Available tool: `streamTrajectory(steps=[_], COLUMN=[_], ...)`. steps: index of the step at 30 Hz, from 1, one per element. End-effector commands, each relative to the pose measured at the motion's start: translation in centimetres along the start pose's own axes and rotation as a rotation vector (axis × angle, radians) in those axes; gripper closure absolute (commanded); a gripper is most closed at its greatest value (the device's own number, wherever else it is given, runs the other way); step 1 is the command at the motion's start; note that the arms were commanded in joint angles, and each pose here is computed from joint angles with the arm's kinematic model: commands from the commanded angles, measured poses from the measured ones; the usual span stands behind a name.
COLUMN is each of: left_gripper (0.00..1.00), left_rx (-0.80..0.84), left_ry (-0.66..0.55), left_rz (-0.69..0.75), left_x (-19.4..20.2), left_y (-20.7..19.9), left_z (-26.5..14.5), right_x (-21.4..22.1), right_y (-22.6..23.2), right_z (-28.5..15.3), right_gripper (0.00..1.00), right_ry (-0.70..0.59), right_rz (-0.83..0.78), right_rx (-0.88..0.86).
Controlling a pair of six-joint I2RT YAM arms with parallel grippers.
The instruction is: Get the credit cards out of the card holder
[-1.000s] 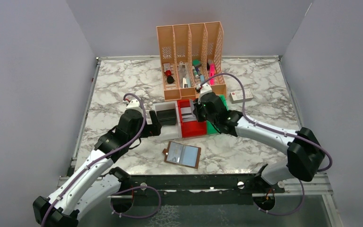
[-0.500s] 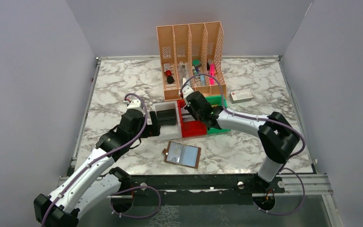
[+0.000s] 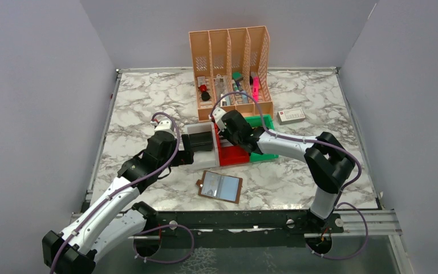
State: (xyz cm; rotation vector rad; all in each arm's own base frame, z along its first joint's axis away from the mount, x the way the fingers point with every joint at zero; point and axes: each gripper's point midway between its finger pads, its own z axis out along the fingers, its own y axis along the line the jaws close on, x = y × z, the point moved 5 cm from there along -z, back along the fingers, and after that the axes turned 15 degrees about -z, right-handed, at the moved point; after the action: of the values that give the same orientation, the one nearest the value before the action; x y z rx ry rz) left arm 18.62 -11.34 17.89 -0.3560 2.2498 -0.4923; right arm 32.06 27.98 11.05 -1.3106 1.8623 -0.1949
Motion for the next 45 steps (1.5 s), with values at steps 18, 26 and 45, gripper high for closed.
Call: streamTrajectory(steps=[18, 26, 45], left_gripper=[0.01, 0.01, 0.01], left_rx=[-0.013, -0.012, -0.004], left_ry=[0.001, 0.015, -0.001], left_rz=[0.014, 0.018, 0.009], left_x=[-0.4, -0.3, -0.4], left_y=[-0.3, -0.4, -0.4], left_z=[0.4, 0.6, 0.3], right_x=[0.7, -2.5, -0.7], right_y=[1.2, 0.0, 13.0], right_z=[-0.2, -5.2, -11.7], right_gripper=[0.68, 0.67, 0.55], right_ry=[-0.003, -0.158, -0.055], right_rz=[0.005, 0.246, 0.724], right_rx=[-0.064, -0.102, -0.313])
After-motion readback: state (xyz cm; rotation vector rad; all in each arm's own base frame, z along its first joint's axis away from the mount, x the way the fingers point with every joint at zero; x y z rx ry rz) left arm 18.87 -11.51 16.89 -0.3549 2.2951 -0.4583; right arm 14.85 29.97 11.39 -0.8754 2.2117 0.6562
